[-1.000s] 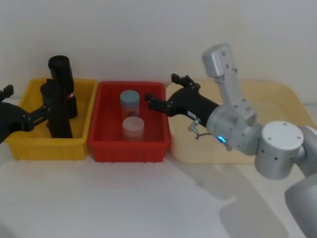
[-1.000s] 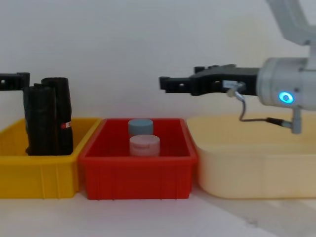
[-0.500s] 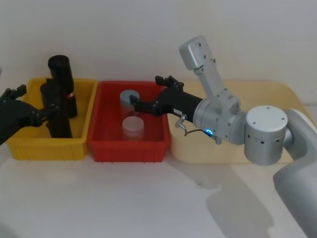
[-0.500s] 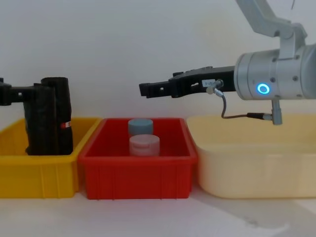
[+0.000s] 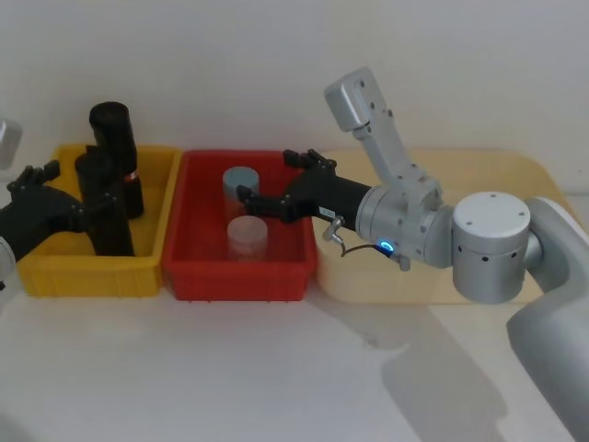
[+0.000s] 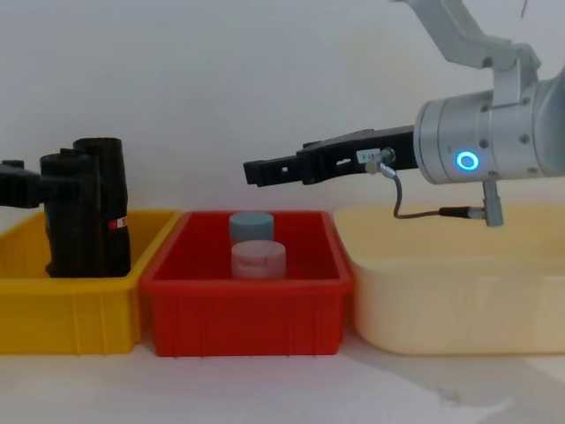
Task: Pick up the garbage bag with the one hand and transfer it to the other hand.
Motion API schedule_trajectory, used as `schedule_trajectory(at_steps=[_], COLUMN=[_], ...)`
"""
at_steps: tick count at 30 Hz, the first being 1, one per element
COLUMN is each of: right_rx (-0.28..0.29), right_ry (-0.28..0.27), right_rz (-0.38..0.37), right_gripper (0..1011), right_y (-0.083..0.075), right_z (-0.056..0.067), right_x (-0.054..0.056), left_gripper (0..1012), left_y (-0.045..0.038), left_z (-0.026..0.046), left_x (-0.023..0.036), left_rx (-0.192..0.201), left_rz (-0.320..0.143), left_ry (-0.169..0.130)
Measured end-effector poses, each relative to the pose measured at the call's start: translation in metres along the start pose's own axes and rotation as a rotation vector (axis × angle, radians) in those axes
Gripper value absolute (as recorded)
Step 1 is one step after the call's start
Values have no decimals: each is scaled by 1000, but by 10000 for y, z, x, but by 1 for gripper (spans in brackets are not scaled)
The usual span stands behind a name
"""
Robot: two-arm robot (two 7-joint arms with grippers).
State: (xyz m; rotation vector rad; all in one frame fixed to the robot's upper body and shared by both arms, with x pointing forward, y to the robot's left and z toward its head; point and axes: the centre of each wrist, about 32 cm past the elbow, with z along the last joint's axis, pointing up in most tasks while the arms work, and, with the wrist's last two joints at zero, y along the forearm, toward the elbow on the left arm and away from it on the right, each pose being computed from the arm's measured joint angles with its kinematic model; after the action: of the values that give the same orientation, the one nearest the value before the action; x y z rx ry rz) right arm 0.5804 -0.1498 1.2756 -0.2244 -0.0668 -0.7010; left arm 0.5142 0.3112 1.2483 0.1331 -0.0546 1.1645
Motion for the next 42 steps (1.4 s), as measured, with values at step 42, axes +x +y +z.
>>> schedule_trajectory(at_steps=[42], right_rx=[-85], right_ry=[65], right_rz=[71], right_gripper=[1001], right_y=[151], right_z=[-142], right_x=[21], left_gripper=[1001], left_y=[-381], left_z=[-127], left_x=[58], left_rx=[10], left_rz=[-29], left_ry=[42])
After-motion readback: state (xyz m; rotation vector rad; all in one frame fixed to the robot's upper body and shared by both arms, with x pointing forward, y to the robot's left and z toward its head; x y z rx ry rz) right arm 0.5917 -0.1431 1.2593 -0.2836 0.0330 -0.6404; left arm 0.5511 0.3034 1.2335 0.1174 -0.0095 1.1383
